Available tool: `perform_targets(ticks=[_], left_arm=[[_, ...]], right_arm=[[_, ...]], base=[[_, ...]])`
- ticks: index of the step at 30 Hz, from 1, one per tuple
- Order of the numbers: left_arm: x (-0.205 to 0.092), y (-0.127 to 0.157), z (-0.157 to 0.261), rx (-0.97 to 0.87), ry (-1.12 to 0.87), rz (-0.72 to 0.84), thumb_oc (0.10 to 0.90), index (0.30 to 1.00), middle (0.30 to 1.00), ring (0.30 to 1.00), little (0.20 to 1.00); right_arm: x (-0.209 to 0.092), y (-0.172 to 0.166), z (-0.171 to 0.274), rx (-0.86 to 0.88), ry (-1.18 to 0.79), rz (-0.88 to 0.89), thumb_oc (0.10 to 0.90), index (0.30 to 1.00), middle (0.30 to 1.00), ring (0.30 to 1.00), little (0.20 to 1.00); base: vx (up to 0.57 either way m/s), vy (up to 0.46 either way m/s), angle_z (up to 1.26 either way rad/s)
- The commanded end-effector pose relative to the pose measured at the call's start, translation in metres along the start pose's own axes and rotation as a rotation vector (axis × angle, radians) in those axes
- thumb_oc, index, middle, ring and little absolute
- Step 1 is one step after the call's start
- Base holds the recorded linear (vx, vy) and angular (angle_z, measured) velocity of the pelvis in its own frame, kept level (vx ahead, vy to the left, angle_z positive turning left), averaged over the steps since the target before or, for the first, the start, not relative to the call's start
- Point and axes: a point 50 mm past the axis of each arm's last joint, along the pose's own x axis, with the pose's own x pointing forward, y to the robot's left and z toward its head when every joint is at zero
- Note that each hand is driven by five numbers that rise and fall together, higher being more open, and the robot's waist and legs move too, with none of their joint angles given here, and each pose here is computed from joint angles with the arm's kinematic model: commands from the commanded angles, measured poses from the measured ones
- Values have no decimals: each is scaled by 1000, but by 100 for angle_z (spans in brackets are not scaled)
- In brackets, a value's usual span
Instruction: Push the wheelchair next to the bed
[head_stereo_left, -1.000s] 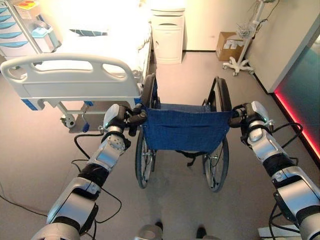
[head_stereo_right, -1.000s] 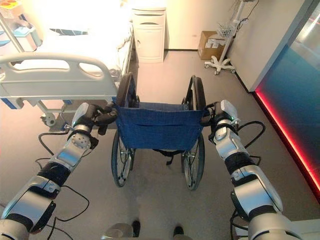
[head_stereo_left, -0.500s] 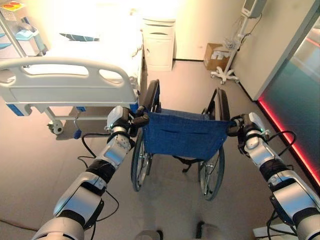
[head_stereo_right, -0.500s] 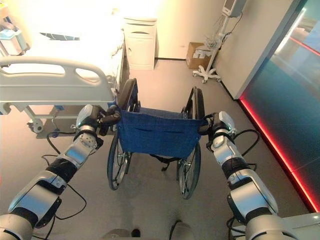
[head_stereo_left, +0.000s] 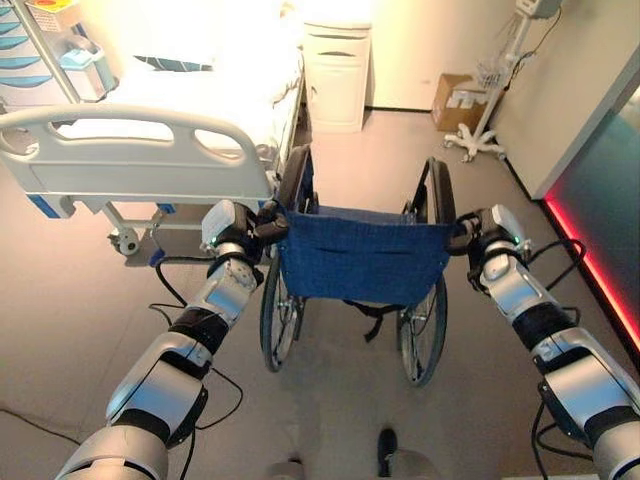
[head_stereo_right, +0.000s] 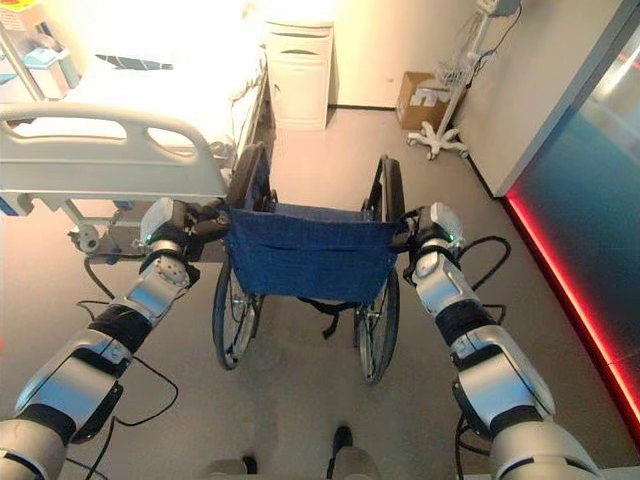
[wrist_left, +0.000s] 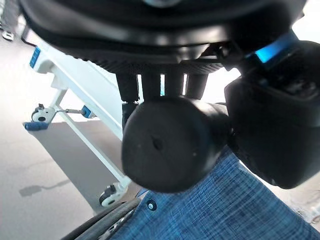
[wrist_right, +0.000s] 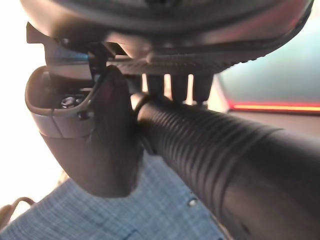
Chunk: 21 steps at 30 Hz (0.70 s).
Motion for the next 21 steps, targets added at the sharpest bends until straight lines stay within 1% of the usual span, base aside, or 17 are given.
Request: perform_targets(ticks=[1,5,9,14,15,18,21], left_arm=[[-13,-53,67,-145,-137,-245,400,300,300,300,300],[-10,-49,59,-170,-126,-228,400,300,300,300,300],[-11,-49,49,-149,-121,-218,400,300,300,300,300],[-13,-51,21,-113,-69,-232,400,300,300,300,300],[-13,-51,21,-112,-69,-232,400,300,300,300,300],[-17,-53,10,-104,-75,-259,400,300,300,300,300],[-24,-62,3,-103,-71,-272,400,300,300,300,300]], right_arm=[[-9,43,29,61,-82,240,400,300,300,300,300],[-8,43,26,38,-79,255,400,300,300,300,300],[-11,46,21,32,-75,286,400,300,300,300,300],[-21,65,6,43,-42,346,400,300,300,300,300],[-21,66,5,44,-40,347,400,300,300,300,300],[-25,79,-9,60,0,349,400,300,300,300,300],[-30,88,-12,54,6,354,400,300,300,300,300]], base=[[116,-83,5],[245,-132,-1],[239,-171,-2],[301,-230,-1],[323,-202,-3],[399,-15,-17],[594,174,-33]])
